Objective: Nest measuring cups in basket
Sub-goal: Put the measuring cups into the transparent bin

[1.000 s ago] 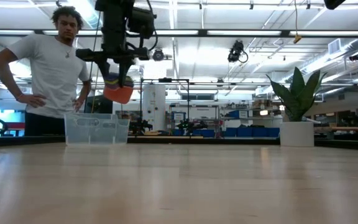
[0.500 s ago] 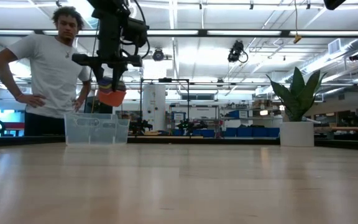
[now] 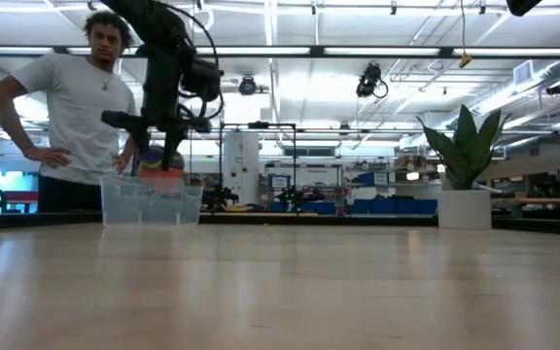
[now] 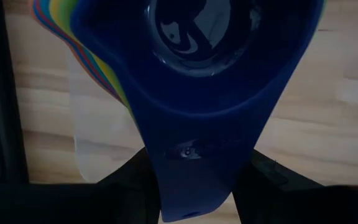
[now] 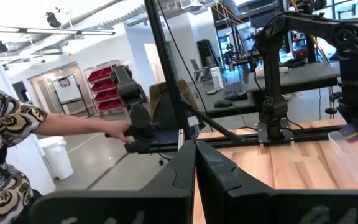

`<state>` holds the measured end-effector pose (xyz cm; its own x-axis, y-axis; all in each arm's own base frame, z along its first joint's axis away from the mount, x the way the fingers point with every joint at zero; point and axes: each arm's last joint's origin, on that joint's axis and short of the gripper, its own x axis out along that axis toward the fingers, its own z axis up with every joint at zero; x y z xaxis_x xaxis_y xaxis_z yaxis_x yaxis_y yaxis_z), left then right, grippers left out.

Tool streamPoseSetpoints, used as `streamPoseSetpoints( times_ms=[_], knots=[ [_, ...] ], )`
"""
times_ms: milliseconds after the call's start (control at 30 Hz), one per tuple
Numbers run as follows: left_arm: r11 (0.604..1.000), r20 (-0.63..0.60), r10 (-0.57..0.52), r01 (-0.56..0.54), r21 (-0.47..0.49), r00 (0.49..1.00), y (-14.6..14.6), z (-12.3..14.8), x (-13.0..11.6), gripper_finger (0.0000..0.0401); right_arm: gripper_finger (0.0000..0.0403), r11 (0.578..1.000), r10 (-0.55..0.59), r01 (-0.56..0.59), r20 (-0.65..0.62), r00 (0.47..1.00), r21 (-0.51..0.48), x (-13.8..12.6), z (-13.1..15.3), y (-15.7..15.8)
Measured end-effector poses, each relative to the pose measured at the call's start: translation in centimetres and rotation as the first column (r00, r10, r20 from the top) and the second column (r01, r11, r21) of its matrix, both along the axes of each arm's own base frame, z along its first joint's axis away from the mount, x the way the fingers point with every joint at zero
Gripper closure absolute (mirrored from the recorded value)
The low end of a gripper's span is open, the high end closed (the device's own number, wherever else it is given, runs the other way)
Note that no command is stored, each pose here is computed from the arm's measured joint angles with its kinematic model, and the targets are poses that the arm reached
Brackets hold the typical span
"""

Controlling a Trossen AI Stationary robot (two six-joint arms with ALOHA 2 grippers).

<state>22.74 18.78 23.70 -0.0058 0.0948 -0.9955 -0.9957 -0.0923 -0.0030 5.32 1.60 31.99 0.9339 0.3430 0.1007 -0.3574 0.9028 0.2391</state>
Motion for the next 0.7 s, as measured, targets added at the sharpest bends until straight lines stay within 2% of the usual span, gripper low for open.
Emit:
streamPoseSetpoints(
  times_ms=[433,700],
  knots=[
    [0.999,0.067,0.028,-0.026,-0.024,0.997,0.4,-5.2,-1.6,0.0252,0.0384,1.000,0.002,-0.002,-0.007,1.000,0.019,0.0,0.0,0.0],
    [0.999,0.082,0.025,-0.021,-0.048,0.996,-0.1,-6.8,-2.1,0.0252,0.0384,0.999,-0.027,0.027,-0.011,1.000,0.033,0.0,0.0,-0.1]
  ],
)
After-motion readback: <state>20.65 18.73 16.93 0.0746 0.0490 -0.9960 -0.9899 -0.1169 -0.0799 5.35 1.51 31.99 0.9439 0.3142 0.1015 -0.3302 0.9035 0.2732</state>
